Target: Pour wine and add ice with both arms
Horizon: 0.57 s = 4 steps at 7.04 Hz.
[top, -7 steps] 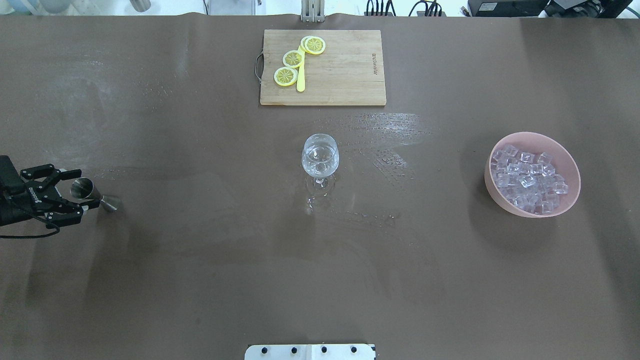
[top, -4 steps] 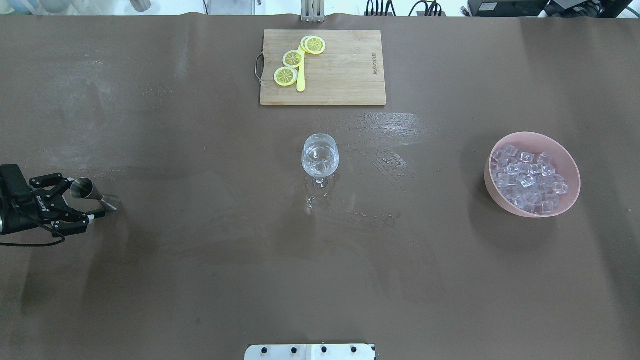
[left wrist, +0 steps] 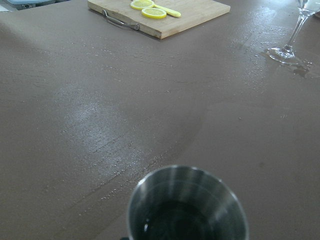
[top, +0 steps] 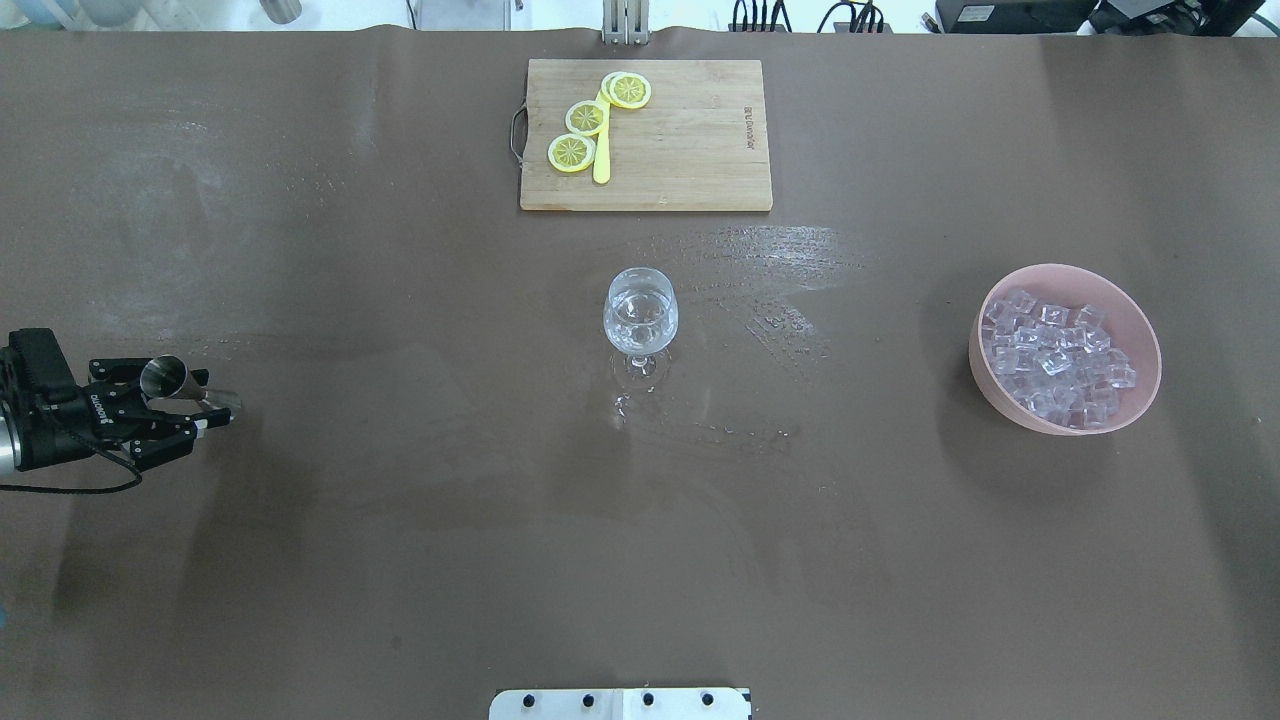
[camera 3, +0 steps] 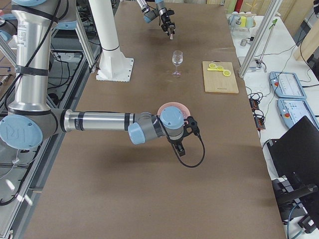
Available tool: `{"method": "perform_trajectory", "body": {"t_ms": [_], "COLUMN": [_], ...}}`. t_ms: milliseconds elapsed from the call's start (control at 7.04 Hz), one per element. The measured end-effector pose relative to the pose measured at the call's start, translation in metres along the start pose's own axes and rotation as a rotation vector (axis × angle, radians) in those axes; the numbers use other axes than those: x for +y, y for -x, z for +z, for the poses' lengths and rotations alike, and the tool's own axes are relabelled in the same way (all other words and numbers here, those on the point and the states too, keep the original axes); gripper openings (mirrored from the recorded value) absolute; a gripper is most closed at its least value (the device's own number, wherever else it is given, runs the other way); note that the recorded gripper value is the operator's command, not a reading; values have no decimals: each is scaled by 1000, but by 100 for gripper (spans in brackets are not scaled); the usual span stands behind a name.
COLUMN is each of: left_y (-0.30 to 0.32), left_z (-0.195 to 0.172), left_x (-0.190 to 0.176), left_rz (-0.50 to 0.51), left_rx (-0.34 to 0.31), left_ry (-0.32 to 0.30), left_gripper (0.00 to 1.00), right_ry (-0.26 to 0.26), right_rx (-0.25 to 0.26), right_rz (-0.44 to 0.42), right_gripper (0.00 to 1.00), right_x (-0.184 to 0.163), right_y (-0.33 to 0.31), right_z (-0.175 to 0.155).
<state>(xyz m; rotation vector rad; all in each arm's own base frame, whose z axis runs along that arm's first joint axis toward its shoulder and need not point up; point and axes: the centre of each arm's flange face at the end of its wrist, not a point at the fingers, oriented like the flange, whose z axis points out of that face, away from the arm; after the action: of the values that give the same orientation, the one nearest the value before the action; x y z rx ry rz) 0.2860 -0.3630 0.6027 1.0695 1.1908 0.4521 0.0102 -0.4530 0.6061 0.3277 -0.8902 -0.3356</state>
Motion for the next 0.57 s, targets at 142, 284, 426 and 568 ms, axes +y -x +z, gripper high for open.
{"method": "perform_trajectory", "body": {"t_ms": [142, 284, 426, 568], "left_y": [0, 0, 1, 1], "left_z": [0, 0, -1, -2], "left_x": [0, 1, 3, 3], "left_rz": [0, 2, 3, 3], "left_rx": [3, 3, 1, 1], "left_ry": [-2, -1, 3, 4], "left_gripper": [10, 0, 0, 0], "right_ry": [1, 1, 1, 2], "right_rx": [0, 0, -1, -2], "right_rz": [1, 1, 2, 3], "right_gripper": [100, 100, 100, 100], "right_x": [0, 0, 0, 1], "right_y": [0, 0, 0, -1], "right_z": [0, 0, 0, 1]}}
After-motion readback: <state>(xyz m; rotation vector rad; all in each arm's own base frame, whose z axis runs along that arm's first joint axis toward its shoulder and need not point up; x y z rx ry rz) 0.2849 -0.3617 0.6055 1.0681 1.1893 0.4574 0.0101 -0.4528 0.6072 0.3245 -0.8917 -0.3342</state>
